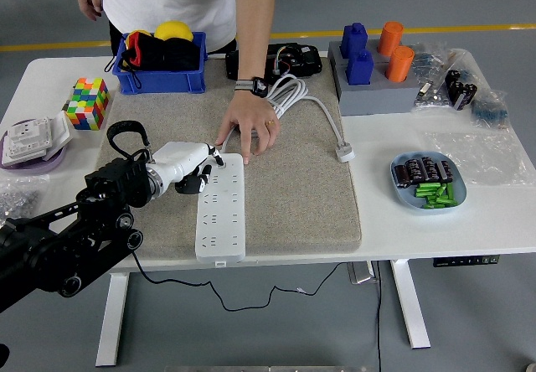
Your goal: Pull the plug out,throw it away,press the button
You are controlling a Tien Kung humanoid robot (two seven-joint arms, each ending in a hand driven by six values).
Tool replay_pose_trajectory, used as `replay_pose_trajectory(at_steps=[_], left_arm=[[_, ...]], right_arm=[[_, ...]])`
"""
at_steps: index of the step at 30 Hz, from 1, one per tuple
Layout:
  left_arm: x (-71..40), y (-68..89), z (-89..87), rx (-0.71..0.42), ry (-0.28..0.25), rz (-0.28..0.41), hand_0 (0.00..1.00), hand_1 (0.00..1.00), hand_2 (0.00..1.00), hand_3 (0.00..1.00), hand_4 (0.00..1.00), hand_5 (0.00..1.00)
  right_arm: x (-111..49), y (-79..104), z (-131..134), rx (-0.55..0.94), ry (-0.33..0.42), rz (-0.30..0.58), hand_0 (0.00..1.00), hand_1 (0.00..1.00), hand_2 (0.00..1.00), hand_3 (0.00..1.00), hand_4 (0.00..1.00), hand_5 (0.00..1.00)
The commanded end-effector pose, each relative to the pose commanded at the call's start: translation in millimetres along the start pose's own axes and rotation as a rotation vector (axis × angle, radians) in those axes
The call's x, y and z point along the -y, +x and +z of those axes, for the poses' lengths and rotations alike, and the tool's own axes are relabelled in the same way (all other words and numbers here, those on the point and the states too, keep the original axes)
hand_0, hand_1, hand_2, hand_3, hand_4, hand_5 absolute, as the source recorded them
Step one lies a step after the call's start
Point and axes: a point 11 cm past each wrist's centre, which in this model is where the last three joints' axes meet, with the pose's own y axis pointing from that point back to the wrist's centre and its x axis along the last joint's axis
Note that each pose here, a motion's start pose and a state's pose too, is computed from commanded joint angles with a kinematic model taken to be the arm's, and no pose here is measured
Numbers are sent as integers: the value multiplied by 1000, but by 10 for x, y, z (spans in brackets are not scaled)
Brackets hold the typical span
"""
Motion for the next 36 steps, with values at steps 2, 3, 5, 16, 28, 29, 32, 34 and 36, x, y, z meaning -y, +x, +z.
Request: replay_pose_trajectory(at_steps=[2,3,5,16,28,29,32,34,36], left_arm=[[1,-7,0,0,-1,-2,130,49,117,706,119,2],[1,-12,-3,0,-2,-4,130,49,117,706,119,2],[-2,-6,-6,1,-4,-2,127,49,117,704,124,2],[-114,356,-22,-62,-26,106,142,69,136,693,109,2],[-265,519,-361,-314,-33,242,630,642,599,734,659,2],[-283,513,-406,-338,-26,254,630,642,599,734,659,2],[-345,475,-545,-418,0,285,630,642,599,734,659,2],[-383,451,-629,-451,18,299,795,783,749,816,733,144],[-418,413,-709,-478,38,304,795,783,749,816,733,144]], right_arm=[[0,1,6,-1,-1,0,729,679,662,633,741,598],[0,1,6,-1,-1,0,729,679,662,633,741,598],[0,-3,-3,-2,1,-1,729,679,662,633,741,598],[0,-2,-3,-1,1,0,729,679,662,633,741,599],[1,-14,7,-4,-1,-2,729,679,662,634,742,599],[1,-16,7,-5,-1,-2,729,679,662,634,742,599],[2,-22,-8,-6,1,-4,729,679,662,634,742,599],[2,-26,-13,-7,2,-5,729,679,662,634,743,599],[3,-25,-11,-8,1,-4,729,679,662,634,743,599]])
